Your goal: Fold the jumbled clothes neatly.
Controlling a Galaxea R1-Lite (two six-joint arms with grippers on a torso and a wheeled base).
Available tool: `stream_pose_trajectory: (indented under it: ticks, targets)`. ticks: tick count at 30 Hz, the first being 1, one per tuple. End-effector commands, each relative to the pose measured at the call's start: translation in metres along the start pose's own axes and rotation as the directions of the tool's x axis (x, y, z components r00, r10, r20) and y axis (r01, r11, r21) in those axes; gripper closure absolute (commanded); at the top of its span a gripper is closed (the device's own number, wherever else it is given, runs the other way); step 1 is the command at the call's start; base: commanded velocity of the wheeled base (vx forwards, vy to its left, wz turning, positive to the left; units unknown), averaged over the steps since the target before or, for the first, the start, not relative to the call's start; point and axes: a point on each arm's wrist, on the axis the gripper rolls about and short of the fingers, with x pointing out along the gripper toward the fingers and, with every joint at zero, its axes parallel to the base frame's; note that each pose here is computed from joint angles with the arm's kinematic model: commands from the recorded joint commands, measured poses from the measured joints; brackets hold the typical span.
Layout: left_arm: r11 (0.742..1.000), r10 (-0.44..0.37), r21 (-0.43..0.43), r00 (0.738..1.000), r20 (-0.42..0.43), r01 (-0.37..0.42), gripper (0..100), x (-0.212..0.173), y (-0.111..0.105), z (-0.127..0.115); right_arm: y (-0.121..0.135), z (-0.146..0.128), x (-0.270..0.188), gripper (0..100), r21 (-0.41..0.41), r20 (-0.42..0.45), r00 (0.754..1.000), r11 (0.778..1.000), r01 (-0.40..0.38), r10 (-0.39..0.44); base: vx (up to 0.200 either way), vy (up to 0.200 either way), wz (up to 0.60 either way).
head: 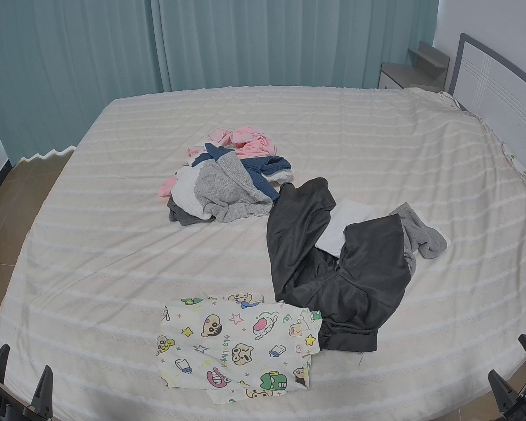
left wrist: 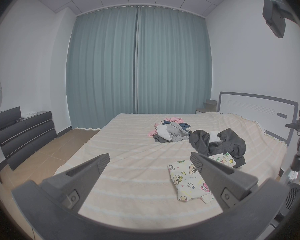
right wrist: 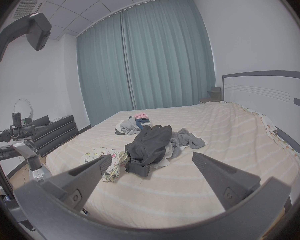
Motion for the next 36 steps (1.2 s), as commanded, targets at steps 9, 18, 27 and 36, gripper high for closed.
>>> stream_pose_trajectory:
  ticks: [9,18,27,36]
  targets:
    - [1.0,0.001,0.003,1.0,-0.009,-0.001,0,0.001,0.0,-0.005,0.004,-0.006,0.004,0,0.0,-0.023,0.964,0.965,0.264,-0.263,0.0,0.0,0.0]
    - [1.0,0.001,0.003,1.0,-0.009,-0.001,0,0.001,0.0,-0.005,0.01,-0.006,0.005,0,0.052,-0.029,0.999,0.998,-0.02,0.022,0.0,0.0,0.0]
    - [1.0,0.001,0.003,1.0,-0.009,-0.001,0,0.001,0.0,-0.005,0.009,-0.005,0.005,0,0.081,-0.08,0.956,0.958,-0.276,0.283,0.0,0.0,0.0]
    - [1.0,0.001,0.002,1.0,-0.009,-0.001,0,0.001,0.0,-0.005,0.011,-0.008,-0.005,0,-0.015,0.058,0.976,0.977,-0.212,0.212,0.0,0.0,0.0]
